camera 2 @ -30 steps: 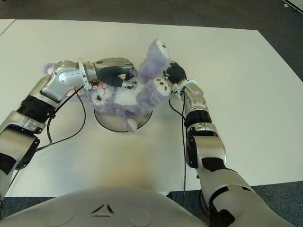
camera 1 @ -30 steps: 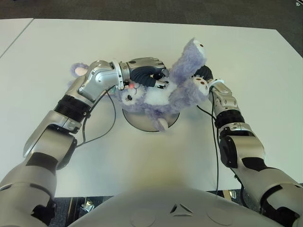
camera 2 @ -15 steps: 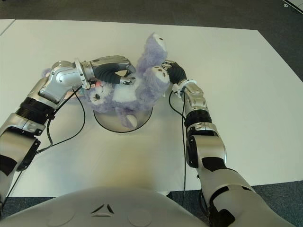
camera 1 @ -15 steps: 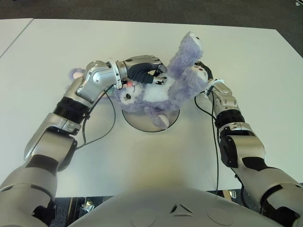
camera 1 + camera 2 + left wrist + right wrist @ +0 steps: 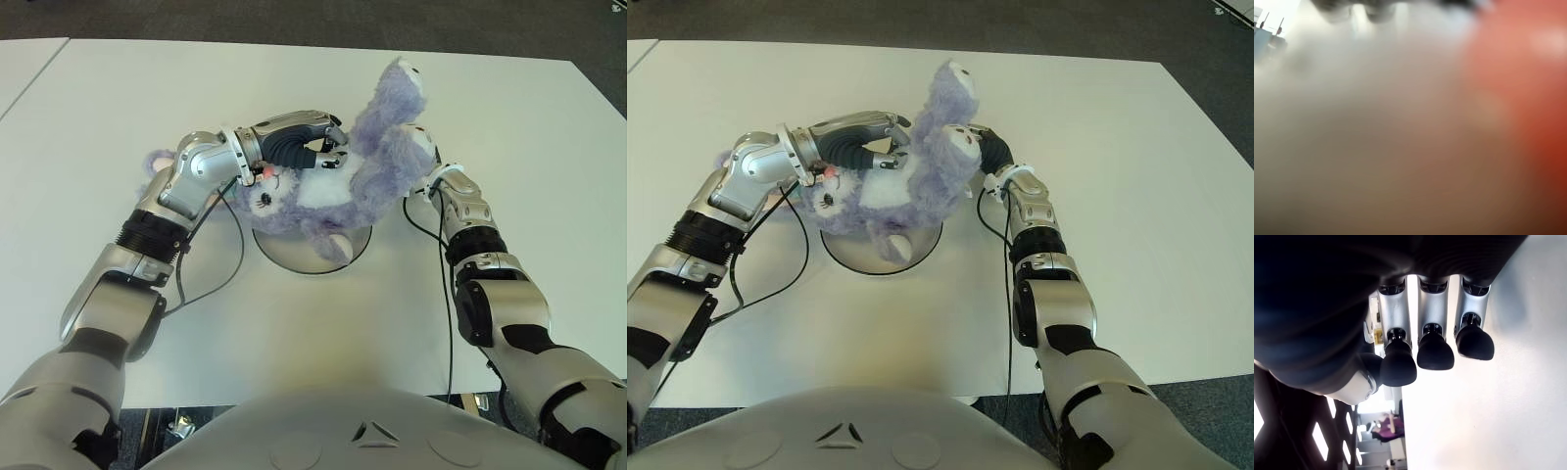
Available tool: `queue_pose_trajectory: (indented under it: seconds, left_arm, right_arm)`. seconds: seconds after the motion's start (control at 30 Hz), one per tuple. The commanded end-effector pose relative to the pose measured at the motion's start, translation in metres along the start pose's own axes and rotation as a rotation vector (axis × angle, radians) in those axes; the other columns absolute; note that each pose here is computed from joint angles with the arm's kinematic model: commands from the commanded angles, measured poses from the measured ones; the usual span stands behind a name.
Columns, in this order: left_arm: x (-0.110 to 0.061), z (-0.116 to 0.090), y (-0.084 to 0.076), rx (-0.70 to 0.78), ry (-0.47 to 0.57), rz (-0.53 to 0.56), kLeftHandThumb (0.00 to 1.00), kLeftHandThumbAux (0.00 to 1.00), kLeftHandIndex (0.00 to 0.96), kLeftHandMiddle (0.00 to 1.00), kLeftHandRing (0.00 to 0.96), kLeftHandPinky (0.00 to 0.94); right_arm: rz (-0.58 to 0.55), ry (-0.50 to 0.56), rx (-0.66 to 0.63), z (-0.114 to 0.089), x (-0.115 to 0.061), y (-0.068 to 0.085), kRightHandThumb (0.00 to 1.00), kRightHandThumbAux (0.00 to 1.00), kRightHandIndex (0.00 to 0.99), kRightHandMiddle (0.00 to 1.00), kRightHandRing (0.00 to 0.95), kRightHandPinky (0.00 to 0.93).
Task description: Put the doll into the plate.
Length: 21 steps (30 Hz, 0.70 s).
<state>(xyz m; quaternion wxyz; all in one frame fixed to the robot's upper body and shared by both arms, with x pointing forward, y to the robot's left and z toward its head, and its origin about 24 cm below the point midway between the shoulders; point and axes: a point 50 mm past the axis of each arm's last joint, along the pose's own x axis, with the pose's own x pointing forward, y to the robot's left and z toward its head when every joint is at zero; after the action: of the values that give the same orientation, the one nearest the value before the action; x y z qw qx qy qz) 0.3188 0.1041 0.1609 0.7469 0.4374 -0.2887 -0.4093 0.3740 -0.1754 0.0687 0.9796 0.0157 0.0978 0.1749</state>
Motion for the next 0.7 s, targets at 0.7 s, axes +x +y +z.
queue_pose_trajectory:
  seconds: [0.7]
  left_arm:
    - [-0.0037, -0.0026, -0.0022, -0.003, 0.022, 0.039, 0.79, 0.206, 0.0, 0.0, 0.0, 0.0]
  right_arm:
    - [-0.001, 0.203, 0.047, -0.0519, -0.0114, 0.0032, 0.689, 0.729, 0.438, 0.84, 0.825, 0.799]
